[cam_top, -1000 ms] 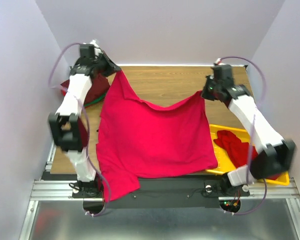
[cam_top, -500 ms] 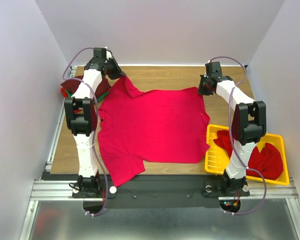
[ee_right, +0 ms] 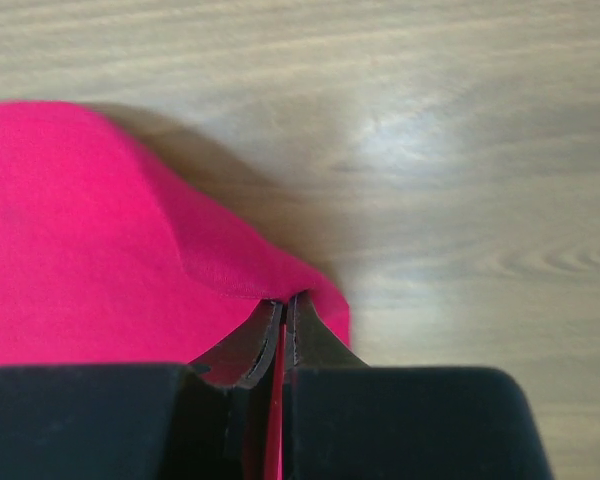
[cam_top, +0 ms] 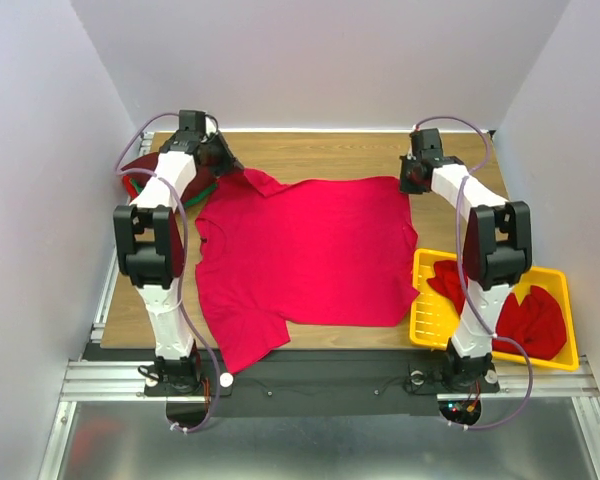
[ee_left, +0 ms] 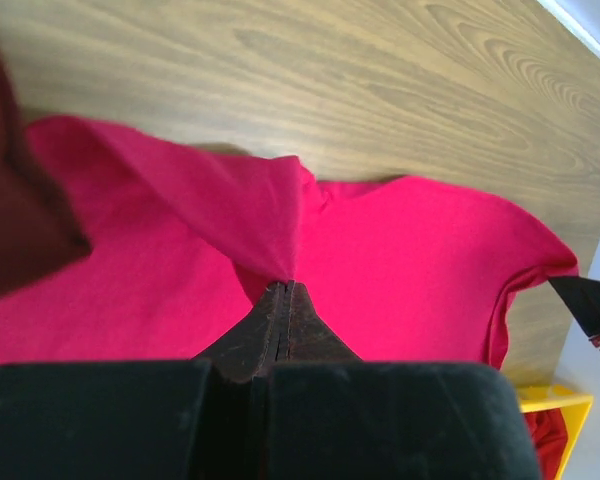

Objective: Fold and stack the t-shirts
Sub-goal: Fold the tshirt

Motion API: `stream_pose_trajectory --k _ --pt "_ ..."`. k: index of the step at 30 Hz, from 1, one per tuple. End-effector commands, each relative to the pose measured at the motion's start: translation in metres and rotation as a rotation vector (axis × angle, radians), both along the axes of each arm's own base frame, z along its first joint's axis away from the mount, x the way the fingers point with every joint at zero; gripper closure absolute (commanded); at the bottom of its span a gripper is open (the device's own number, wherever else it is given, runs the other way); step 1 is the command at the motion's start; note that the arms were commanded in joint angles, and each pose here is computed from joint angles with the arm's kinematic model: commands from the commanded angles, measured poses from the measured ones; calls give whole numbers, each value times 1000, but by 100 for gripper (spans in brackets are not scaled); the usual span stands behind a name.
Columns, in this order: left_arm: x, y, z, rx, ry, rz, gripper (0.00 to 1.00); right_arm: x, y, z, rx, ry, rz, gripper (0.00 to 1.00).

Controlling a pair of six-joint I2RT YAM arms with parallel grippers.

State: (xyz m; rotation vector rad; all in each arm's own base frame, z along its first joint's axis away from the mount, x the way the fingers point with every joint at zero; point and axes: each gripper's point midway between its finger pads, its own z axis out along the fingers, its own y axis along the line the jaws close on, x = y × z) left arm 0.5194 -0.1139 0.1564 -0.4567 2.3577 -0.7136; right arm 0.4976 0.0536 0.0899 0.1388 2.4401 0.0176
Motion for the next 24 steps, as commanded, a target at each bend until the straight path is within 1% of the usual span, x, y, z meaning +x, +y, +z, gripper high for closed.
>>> stream_pose_trajectory --k 1,4,5,8,9,12,13,17,20,23,24 --pt "-27 12 25 22 -43 6 100 -4 -14 42 -84 -107 4 99" --pt "-40 15 24 29 -32 9 100 -13 -19 46 -103 -111 0 100" --pt "-45 18 17 32 -12 17 100 -18 -21 43 -111 -100 0 100" --pt "-57 27 20 21 -5 36 100 -26 -27 48 -140 -105 -4 100" --pt "-61 29 28 10 -21 39 100 -30 -29 46 -152 -99 -7 100" --pt "-76 29 28 10 -7 34 100 -39 -32 51 -167 -105 1 100" --pt "-77 39 27 10 -4 54 100 -42 -32 53 -168 -109 6 100" --pt "-100 34 9 -12 53 27 100 -50 -31 48 -172 -91 41 100" --pt "-113 36 6 -3 58 37 100 -56 -31 47 -175 -88 47 100" --pt "-123 42 12 3 45 59 100 -61 -33 55 -183 -104 46 100" --pt "-125 43 9 -2 56 57 100 -63 -35 52 -204 -94 67 100"
